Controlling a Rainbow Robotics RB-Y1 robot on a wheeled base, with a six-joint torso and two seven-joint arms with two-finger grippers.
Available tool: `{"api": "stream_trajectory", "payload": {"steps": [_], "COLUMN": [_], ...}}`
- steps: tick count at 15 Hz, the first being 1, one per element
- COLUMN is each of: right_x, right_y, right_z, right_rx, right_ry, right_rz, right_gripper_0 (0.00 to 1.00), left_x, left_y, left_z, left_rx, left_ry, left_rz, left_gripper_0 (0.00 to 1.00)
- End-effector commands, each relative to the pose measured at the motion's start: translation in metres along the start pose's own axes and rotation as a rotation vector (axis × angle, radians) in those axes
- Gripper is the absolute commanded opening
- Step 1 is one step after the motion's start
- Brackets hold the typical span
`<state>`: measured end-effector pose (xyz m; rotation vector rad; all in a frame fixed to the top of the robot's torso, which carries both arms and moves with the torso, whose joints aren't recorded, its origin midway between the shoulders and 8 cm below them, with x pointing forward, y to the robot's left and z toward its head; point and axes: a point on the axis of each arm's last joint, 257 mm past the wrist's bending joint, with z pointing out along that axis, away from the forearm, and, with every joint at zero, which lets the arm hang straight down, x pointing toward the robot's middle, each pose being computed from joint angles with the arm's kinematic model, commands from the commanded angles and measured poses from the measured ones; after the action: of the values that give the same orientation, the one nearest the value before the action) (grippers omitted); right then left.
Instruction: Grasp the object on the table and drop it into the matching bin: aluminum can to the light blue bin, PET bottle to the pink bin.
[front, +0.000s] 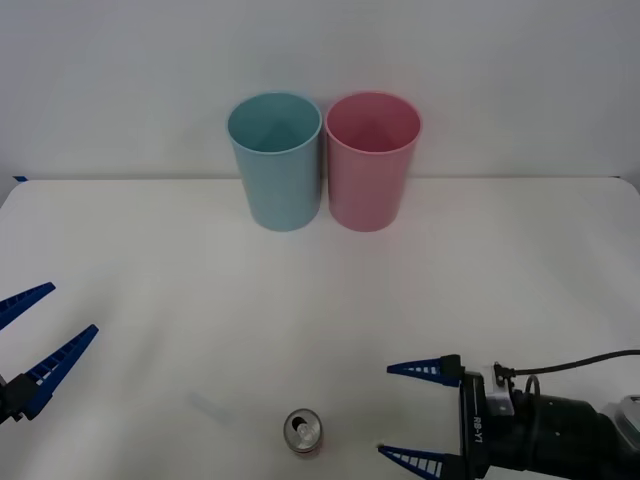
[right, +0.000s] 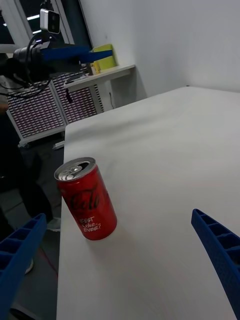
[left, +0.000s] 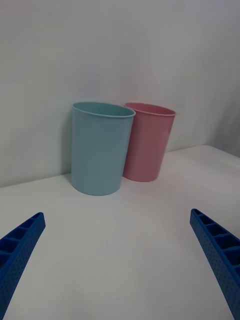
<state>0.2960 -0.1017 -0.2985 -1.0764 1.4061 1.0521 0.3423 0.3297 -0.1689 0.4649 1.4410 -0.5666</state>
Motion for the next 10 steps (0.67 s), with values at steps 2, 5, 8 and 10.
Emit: {"api": "stream_trajectory", "payload": {"steps": [2,5,8,10], "right_x": [0.012,0.018,0.024,0.027], "right_y": [0.008,0.012,0.014,0.017], "right_z": [0.026,0.045,0.061,0.071], "right_rx": [-0.018,-0.026,-0.023,-0.025], "right_ry": [0.026,0.039,0.052,0.059], "right_rz": [-0.025,-0.058,-0.097,-0.123], "right_gripper_0": [1.00,1.00,1.00,1.00], "left_x": [0.000,0.000,0.000,0.000], "left_y": [0.000,0.000,0.000,0.000], "left_z": [0.000,0.000,0.000,0.000], "left_rx": [0.000,0.000,0.000,0.000], "left_ry": [0.000,0.000,0.000,0.000], "left_rz": [0.000,0.000,0.000,0.000], "left_gripper_0": [1.00,1.00,1.00,1.00]}}
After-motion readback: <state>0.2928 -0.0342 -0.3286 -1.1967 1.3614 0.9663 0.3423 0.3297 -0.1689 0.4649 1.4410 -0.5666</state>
